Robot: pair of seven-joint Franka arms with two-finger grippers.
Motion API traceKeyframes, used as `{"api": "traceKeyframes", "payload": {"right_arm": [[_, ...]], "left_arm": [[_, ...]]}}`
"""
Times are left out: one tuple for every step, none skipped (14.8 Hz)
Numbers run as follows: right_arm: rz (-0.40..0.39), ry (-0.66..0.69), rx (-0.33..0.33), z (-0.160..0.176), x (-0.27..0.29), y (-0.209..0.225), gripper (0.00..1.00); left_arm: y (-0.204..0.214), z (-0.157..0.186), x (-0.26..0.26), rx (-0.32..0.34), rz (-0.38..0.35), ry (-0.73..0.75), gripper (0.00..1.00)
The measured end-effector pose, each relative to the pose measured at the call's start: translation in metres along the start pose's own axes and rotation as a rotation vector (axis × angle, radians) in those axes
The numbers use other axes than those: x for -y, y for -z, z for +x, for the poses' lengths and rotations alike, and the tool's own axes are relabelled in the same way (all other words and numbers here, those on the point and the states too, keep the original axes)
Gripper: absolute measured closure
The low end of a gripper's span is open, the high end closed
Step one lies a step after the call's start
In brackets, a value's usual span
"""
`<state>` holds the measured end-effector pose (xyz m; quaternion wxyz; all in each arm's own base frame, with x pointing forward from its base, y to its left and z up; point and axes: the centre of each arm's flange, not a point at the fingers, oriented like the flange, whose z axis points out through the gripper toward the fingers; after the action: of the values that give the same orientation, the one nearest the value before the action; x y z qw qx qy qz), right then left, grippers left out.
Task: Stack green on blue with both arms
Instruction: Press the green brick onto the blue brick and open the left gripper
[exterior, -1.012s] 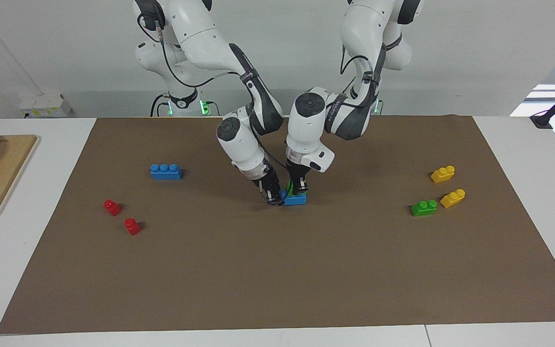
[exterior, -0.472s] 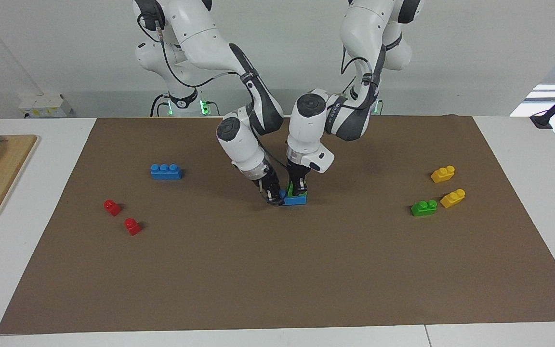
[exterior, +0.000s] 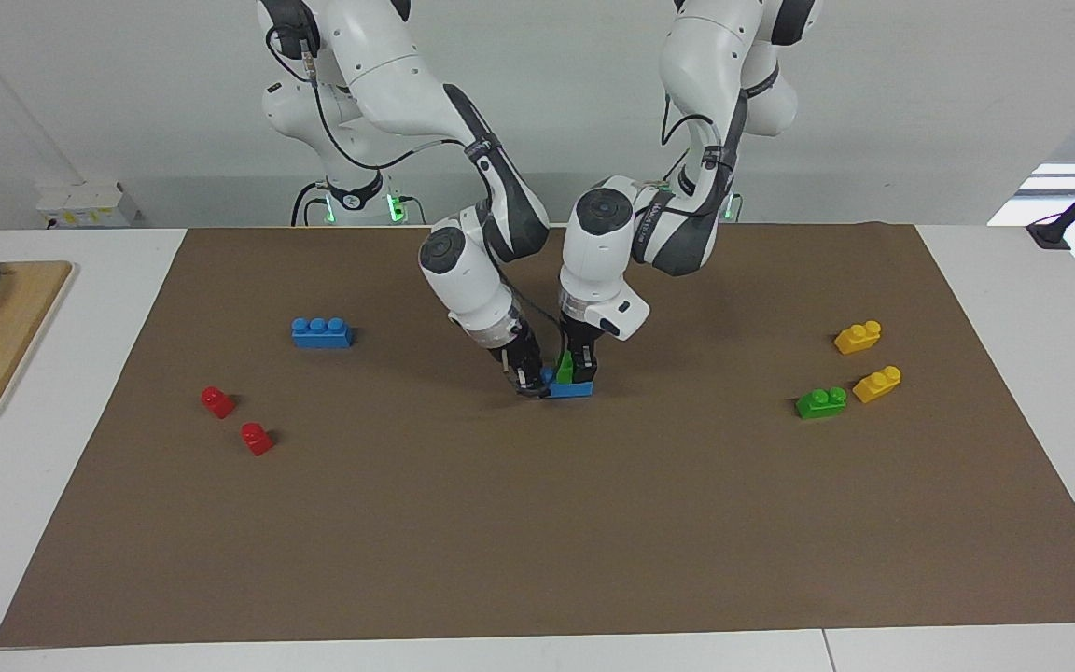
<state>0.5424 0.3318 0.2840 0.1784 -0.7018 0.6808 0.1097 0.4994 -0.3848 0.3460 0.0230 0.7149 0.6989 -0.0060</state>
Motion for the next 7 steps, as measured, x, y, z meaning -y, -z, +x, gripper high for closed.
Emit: {"api": "traceKeyframes", "payload": {"right_arm": [[0.000, 0.000, 0.000, 0.000, 0.000, 0.000, 0.65], [0.000, -0.001, 0.000, 0.000, 0.000, 0.000, 0.65], [0.000, -0.003, 0.001, 0.001, 0.000, 0.000, 0.65], [0.000, -0.008, 0.003, 0.002, 0.001, 0.000, 0.65], [0.000, -0.014, 0.004, 0.003, 0.002, 0.001, 0.65], [0.000, -0.020, 0.001, 0.008, 0.003, 0.001, 0.61], [-0.002, -0.032, -0.006, 0.016, 0.004, -0.001, 0.52]], "left_arm": [[0.003, 0.001, -0.001, 0.001, -0.003, -0.001, 0.08], [0.010, 0.002, -0.002, 0.002, -0.006, 0.000, 0.00], [0.022, 0.007, -0.005, 0.000, -0.009, -0.002, 0.00], [0.037, 0.014, -0.009, -0.002, -0.010, -0.007, 0.00], [0.055, 0.022, -0.014, -0.003, -0.012, -0.014, 0.00], [0.075, 0.031, -0.018, -0.003, -0.017, -0.027, 0.00], [0.093, 0.042, -0.023, -0.003, -0.021, -0.043, 0.00]]}}
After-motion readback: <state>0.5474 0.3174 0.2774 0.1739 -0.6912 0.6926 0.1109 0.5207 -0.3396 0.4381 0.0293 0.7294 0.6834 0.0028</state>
